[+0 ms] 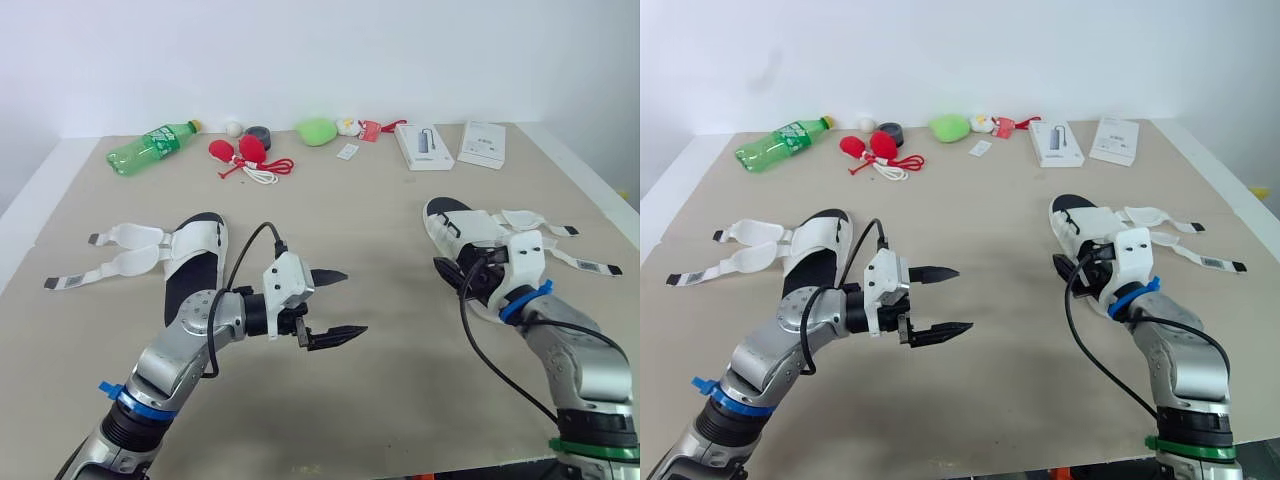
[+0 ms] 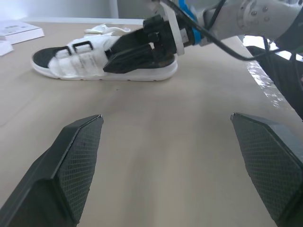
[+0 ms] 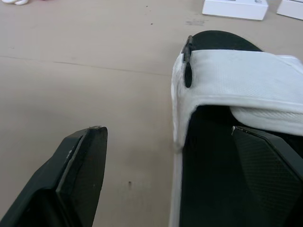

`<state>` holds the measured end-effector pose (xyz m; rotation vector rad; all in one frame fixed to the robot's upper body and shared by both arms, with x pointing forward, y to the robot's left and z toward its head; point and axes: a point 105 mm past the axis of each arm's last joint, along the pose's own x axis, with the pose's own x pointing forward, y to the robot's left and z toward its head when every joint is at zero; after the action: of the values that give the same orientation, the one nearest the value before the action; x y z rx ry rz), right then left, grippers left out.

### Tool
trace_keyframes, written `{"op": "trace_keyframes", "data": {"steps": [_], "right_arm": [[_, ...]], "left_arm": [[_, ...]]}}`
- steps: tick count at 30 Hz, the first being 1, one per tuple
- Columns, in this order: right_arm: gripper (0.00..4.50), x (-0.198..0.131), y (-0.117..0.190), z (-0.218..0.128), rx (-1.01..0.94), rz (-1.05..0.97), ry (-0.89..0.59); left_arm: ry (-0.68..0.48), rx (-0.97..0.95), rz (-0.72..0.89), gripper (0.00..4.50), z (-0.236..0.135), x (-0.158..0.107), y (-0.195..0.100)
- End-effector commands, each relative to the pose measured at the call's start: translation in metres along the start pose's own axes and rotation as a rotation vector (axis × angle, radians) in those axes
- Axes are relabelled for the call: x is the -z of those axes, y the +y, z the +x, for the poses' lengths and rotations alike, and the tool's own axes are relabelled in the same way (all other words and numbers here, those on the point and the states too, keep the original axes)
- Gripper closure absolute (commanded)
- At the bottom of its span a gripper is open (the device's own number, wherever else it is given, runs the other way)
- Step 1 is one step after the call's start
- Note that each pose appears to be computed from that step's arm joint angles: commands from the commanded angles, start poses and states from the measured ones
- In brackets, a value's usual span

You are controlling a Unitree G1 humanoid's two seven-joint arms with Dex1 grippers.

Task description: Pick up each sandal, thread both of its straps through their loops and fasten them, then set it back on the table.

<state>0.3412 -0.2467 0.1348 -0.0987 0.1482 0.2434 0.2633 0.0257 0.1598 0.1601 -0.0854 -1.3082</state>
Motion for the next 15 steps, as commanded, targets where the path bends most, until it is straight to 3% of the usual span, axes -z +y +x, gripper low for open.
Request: {"op": "trace_keyframes", "data": {"steps": [1, 3, 5, 8, 13, 14, 15], "right_arm": [[0.0, -0.009, -0.002, 0.006, 0.01, -0.018, -0.034], [0.0, -0.01, -0.003, 0.01, 0.016, -0.005, -0.041], [0.52, -0.011, -0.004, 0.013, 0.022, -0.004, -0.05], [1.69, -0.013, -0.002, 0.018, 0.017, -0.005, -0.058], [4.14, -0.013, 0.0, 0.022, -0.001, -0.017, -0.058], [4.45, -0.013, 0.001, 0.023, -0.008, -0.026, -0.058], [4.45, -0.013, 0.001, 0.023, -0.013, -0.032, -0.058]], "left_arm": [[-0.017, -0.053, 0.042, 0.06, 0.0, -0.008, 0.008], [-0.019, -0.067, 0.052, 0.06, 0.001, -0.009, 0.009], [-0.021, -0.082, 0.056, 0.0, 0.001, -0.009, 0.01], [-0.019, -0.098, 0.06, 0.0, 0.0, -0.009, 0.012], [-0.016, -0.116, 0.06, 0.0, -0.003, -0.008, 0.015], [-0.016, -0.118, 0.059, 0.0, -0.004, -0.008, 0.015], [-0.016, -0.12, 0.059, 0.0, -0.005, -0.008, 0.015]]}}
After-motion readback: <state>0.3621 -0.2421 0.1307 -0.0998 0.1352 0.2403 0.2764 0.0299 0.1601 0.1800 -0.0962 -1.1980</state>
